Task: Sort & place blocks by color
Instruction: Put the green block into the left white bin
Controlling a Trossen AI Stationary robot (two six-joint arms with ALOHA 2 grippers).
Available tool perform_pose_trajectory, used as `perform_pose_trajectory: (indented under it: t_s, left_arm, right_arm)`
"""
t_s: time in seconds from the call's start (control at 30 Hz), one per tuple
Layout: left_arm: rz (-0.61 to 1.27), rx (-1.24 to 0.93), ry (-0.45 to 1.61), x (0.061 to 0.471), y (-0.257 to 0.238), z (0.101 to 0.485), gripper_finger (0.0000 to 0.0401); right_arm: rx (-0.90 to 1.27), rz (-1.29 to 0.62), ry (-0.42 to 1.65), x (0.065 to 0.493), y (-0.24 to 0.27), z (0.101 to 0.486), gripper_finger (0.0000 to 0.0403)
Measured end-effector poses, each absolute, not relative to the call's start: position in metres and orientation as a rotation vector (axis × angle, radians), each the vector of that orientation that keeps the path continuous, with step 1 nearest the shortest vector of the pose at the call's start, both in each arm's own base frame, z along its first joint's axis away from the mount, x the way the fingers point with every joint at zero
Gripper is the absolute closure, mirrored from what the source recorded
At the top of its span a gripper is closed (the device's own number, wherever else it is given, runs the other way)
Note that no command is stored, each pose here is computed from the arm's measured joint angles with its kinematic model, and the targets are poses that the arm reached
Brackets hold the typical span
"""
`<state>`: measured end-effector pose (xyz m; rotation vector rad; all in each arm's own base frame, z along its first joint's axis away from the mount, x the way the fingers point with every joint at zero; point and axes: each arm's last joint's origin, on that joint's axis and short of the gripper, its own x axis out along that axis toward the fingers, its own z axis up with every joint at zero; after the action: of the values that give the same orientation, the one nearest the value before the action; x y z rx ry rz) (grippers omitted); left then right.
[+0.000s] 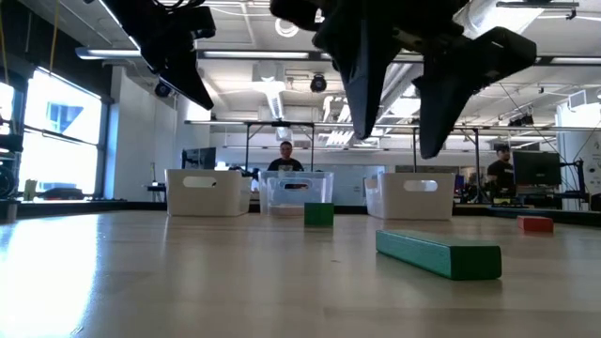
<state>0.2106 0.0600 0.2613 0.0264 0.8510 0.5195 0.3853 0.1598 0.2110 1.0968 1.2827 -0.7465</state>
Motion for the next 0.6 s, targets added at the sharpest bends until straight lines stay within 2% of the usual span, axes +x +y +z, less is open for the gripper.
perform_pose_trajectory:
  t_s: [0.6]
  left_arm:
    - [0.502, 0.019, 0.857, 0.21, 0.059, 0.261, 0.0224]
  right_arm:
    - [1.083, -0.805, 1.37, 0.399, 0.17, 0.154, 0.0183]
